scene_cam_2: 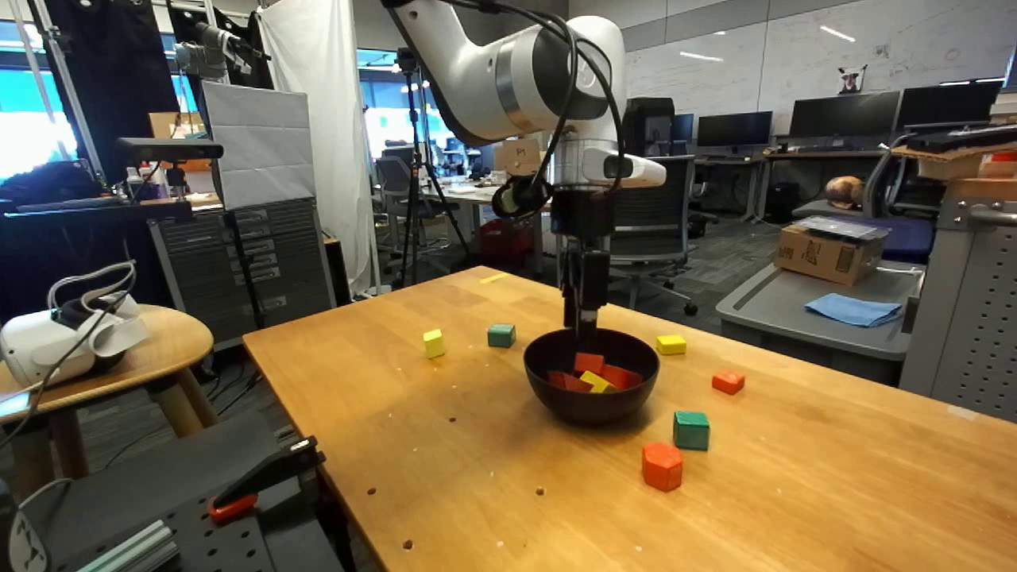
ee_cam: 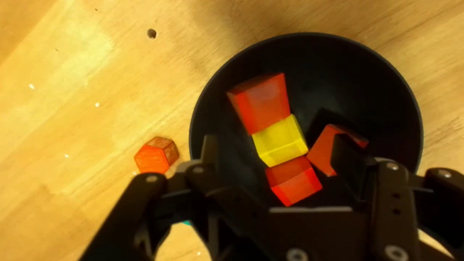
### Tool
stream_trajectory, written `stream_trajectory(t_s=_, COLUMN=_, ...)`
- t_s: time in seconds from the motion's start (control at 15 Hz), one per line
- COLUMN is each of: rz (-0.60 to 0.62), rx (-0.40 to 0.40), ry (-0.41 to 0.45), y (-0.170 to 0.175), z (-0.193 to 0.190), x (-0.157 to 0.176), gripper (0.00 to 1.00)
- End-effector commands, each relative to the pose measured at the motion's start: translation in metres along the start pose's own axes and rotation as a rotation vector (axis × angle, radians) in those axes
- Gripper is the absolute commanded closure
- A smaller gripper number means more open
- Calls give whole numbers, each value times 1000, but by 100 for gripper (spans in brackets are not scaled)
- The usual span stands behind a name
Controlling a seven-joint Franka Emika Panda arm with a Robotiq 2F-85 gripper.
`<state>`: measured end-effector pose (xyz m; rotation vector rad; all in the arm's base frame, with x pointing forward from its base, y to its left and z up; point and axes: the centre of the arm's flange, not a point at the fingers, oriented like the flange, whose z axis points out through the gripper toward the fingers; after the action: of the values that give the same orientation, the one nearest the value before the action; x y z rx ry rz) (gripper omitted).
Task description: Pick up all the toy blocks from the table and put them in the bowl
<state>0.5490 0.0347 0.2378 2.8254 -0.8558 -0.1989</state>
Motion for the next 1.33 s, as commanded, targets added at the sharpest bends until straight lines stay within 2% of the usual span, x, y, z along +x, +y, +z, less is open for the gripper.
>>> stream_trajectory(t_s=0.0, rz=-79, rx=46, ry=98, y=10, z=-31, x=-24, gripper=0)
stream_trajectory(t_s=0.13, rz=-189, rx=33, ry=148, y=14, z=-57, x=-44, gripper=0)
stream_trajectory(t_s=0.33, rz=-346, rx=-18, ry=171, y=23, z=-96, x=-90, gripper=0)
stream_trajectory(t_s=0.47, rz=-446, rx=-44, ry=198, y=17, z=-117, x=-115, gripper=0)
stream_trajectory(t_s=0.73, rz=-633, rx=-27, ry=287, y=-33, z=-148, x=-155, gripper=0)
stream_trajectory(t_s=0.93, rz=-779, rx=21, ry=347, y=-64, z=-149, x=-177, gripper=0)
stream_trajectory(t_s=1.0, rz=-693, rx=-5, ry=312, y=-53, z=-147, x=-176, gripper=0)
stream_trajectory(t_s=1.27, rz=-753, rx=7, ry=329, y=-63, z=-145, x=-184, gripper=0)
